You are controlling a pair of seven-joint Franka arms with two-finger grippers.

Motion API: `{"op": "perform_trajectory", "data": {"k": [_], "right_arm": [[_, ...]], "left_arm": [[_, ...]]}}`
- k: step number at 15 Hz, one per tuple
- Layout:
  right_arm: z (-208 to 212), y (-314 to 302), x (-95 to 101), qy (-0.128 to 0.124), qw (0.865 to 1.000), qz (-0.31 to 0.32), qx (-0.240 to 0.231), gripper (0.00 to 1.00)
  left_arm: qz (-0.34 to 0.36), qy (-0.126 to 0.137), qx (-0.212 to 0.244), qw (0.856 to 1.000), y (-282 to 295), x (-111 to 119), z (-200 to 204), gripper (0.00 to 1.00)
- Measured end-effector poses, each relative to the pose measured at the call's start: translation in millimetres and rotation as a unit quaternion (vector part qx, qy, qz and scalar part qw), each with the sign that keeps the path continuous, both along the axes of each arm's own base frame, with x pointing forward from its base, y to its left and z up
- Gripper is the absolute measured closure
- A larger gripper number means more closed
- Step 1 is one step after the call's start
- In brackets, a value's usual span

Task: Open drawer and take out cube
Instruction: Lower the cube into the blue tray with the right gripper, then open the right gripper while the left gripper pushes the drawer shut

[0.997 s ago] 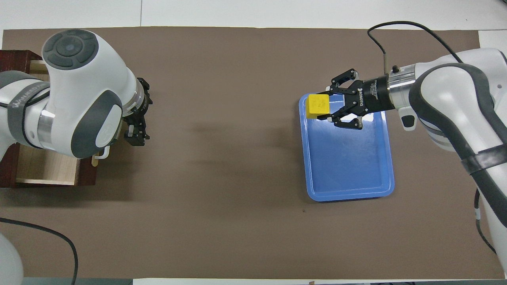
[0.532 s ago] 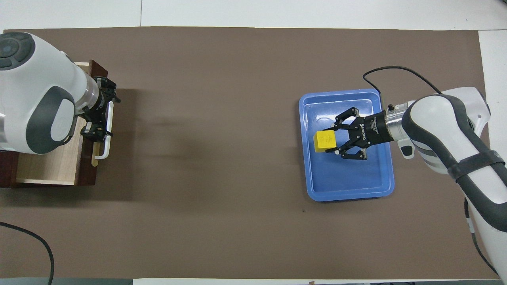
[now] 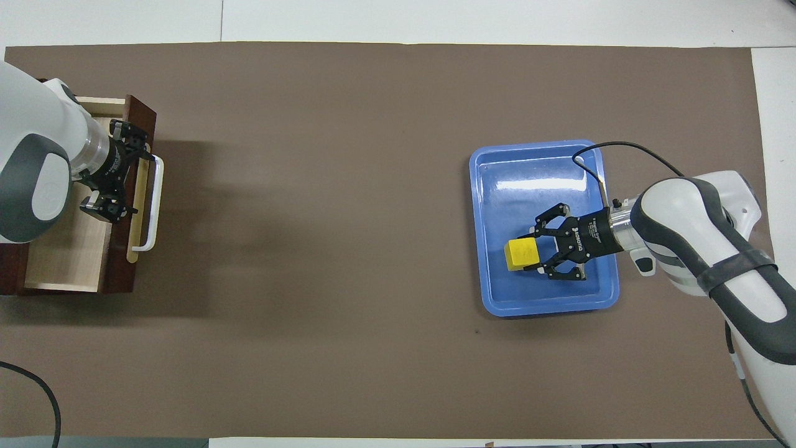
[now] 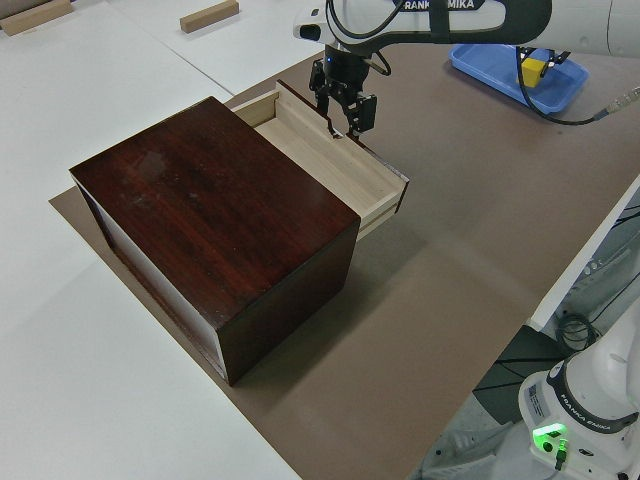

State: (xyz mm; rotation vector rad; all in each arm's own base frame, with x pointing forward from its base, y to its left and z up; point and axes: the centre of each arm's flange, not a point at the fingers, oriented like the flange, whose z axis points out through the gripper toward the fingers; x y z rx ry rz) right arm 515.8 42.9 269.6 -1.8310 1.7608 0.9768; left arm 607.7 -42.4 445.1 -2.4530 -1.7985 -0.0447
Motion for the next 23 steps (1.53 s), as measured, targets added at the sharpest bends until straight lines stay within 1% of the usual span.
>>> {"op": "perform_trajectory", "data": {"k": [2,3,4,5,7,9,12,14,17,19,21,22,23], "right_arm": [[-5,1,-9.8,0.003,1.000,0.006,0.001,0.44],[-6,2,-15.6,0.004,1.000,0.009,0.001,0.44],[-6,2,-20.4,0.002,1.000,0.010,-0.001,0.44],[-7,2,-24.1,-0.001,1.000,0.007,-0.007,0.44],[-9,4,-35.4,-0.009,1.000,0.005,-0.021,0.44],[-8,6,-42.3,-0.015,1.000,0.009,-0.024,0.44],[-7,6,-45.7,-0.017,0.999,0.010,-0.026,0.44],[-7,6,-45.4,-0.019,0.999,0.009,-0.027,0.44],[-6,5,-44.6,-0.024,0.999,0.009,-0.029,0.44],[-6,5,-44.3,-0.026,0.999,0.009,-0.030,0.44],[-6,4,-43.7,-0.028,0.999,0.007,-0.032,0.32],[-6,4,-43.1,-0.030,0.999,0.006,-0.033,0.18],[-5,3,-41.5,-0.033,0.999,0.005,-0.034,0.07]], "left_arm": [[-0.015,-0.004,0.015,1.000,29,3,1,0.00],[-0.019,-0.009,0.019,1.000,52,5,2,0.00],[-0.024,-0.015,0.023,0.999,75,6,3,0.00],[-0.028,-0.016,0.025,0.999,85,6,4,0.00],[-0.031,-0.017,0.026,0.999,95,5,4,0.00],[-0.032,-0.017,0.027,0.999,95,5,4,0.00],[-0.031,-0.018,0.027,0.999,96,6,4,0.00],[-0.045,-0.023,0.027,0.998,85,8,6,0.00],[-0.091,-0.043,0.027,0.995,28,14,26,0.00],[-0.120,-0.046,0.027,0.991,-9,14,45,0.00],[-0.159,-0.046,0.025,0.986,-33,10,68,0.00],[-0.183,-0.049,0.019,0.982,-42,7,79,0.00],[-0.209,-0.054,0.013,0.976,-50,3,90,0.00]]}}
